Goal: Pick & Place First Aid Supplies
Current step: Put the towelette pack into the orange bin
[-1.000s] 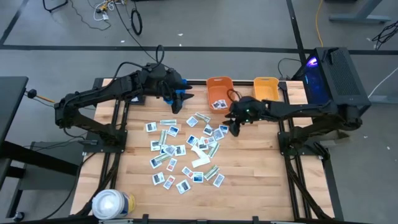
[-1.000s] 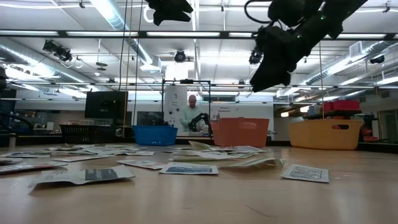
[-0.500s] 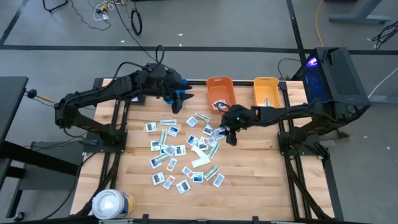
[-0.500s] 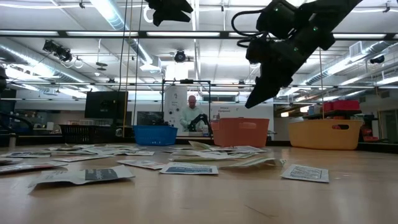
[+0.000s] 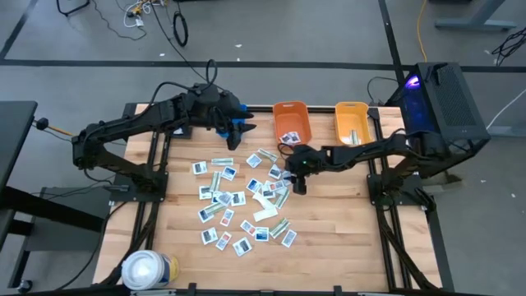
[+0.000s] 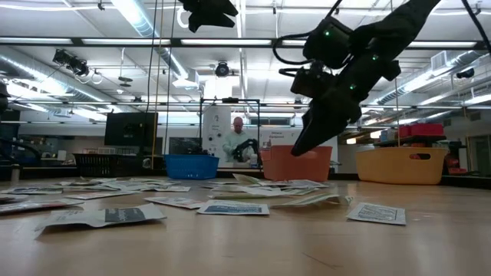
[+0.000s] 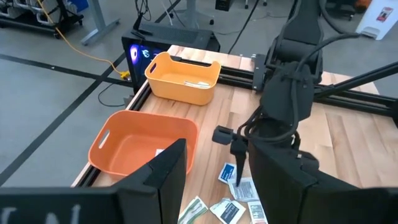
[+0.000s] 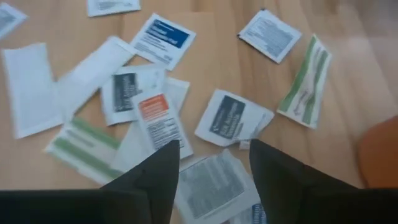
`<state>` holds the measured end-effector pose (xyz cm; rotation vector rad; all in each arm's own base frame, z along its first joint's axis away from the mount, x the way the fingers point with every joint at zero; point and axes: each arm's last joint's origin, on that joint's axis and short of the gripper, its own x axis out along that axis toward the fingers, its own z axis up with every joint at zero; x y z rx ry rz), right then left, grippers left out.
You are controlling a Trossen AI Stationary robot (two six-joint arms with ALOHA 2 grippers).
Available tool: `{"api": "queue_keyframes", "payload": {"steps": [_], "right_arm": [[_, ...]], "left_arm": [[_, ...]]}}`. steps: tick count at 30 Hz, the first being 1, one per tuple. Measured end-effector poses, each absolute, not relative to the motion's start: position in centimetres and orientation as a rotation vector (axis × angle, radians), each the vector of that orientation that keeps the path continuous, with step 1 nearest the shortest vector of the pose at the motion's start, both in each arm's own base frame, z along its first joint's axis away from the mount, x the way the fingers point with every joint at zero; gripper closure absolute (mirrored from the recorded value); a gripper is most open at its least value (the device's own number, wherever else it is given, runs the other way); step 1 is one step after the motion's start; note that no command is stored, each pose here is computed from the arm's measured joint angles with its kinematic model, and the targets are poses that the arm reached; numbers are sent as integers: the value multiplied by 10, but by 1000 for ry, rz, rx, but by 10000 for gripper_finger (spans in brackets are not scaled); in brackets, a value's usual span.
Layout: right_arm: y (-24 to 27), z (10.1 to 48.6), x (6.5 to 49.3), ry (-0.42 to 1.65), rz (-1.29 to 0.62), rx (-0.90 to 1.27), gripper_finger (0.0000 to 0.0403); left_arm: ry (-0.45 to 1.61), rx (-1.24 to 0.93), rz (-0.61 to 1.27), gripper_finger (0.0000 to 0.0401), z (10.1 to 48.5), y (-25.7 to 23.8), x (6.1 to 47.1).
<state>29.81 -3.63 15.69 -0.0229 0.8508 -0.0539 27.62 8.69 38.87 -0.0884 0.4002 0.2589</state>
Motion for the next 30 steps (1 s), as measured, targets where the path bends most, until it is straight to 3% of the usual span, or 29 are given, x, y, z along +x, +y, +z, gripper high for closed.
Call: {"api": "queue_keyframes", "payload": {"steps": [12, 30], "right_arm": [[-48, 135, 301, 916, -131, 21, 161], [-62, 132, 298, 926, -75, 91, 176]], "left_arm": [[404, -89, 259, 224, 388, 87, 276], [403, -89, 259, 224, 388, 87, 276]]}}
